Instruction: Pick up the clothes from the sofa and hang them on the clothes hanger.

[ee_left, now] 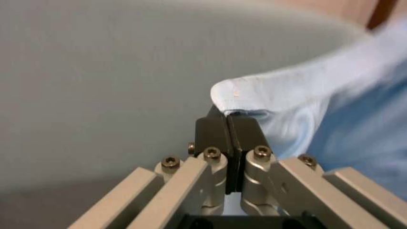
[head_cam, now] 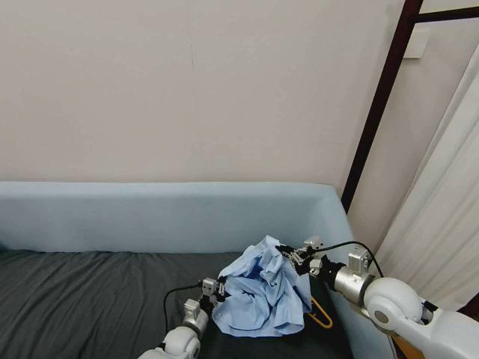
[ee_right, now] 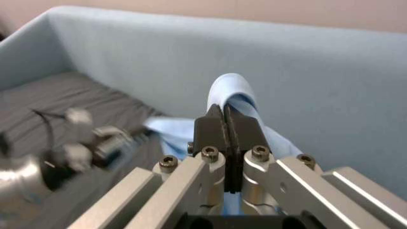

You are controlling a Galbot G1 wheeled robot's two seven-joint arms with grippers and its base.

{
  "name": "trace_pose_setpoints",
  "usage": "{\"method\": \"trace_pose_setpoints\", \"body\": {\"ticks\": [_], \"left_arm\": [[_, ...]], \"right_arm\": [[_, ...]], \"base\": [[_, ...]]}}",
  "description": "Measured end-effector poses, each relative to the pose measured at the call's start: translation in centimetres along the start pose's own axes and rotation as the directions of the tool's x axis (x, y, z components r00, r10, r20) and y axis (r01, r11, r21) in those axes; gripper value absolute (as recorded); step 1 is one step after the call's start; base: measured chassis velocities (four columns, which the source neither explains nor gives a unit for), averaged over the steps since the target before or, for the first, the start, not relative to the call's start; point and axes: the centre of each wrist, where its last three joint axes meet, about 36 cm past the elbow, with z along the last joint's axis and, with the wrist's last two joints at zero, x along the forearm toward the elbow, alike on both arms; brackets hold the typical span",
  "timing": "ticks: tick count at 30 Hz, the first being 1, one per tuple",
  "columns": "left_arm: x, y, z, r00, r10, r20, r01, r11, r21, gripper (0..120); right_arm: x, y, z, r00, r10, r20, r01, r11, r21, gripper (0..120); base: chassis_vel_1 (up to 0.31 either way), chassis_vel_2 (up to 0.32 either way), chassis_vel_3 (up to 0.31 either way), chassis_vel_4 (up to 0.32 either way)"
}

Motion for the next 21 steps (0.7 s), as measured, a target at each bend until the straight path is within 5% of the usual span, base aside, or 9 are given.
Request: {"method": "trace_pose_setpoints", "body": {"ticks": [2,3,8,9,14,15,21], "left_arm": [[0.2,1.6,-5.2,0.998,-0.001,0.056,0.002,1.000,-0.009,0],[0.2,1.6,-5.2,0.998,-0.001,0.056,0.002,1.000,-0.009,0],[-0.4,3.7,-15.7,0.987,0.020,0.162,-0.015,0.999,-0.034,0],[-0.4,3.7,-15.7,0.987,0.020,0.162,-0.015,0.999,-0.034,0],[-2.4,3.3,-25.9,0.961,0.059,0.269,-0.052,0.998,-0.031,0],[-2.4,3.3,-25.9,0.961,0.059,0.269,-0.052,0.998,-0.031,0],[-2.5,2.8,-35.5,0.925,0.073,0.374,-0.064,0.997,-0.036,0]], "right_arm": [[-0.3,-0.8,-0.7,0.999,0.023,0.024,-0.023,1.000,0.003,0],[-0.3,-0.8,-0.7,0.999,0.023,0.024,-0.023,1.000,0.003,0],[-1.3,-3.5,-3.4,0.993,0.073,0.089,-0.075,0.997,0.017,0],[-1.3,-3.5,-3.4,0.993,0.073,0.089,-0.075,0.997,0.017,0],[-2.7,-5.8,-10.3,0.975,0.098,0.199,-0.108,0.993,0.038,0],[-2.7,-5.8,-10.3,0.975,0.098,0.199,-0.108,0.993,0.038,0],[-2.0,-5.7,-17.1,0.945,0.079,0.316,-0.099,0.994,0.048,0]], "base": [[0.000,0.000,0.000,0.000],[0.000,0.000,0.000,0.000],[0.000,0.000,0.000,0.000],[0.000,0.000,0.000,0.000],[0.000,0.000,0.000,0.000],[0.000,0.000,0.000,0.000],[0.000,0.000,0.000,0.000]]}}
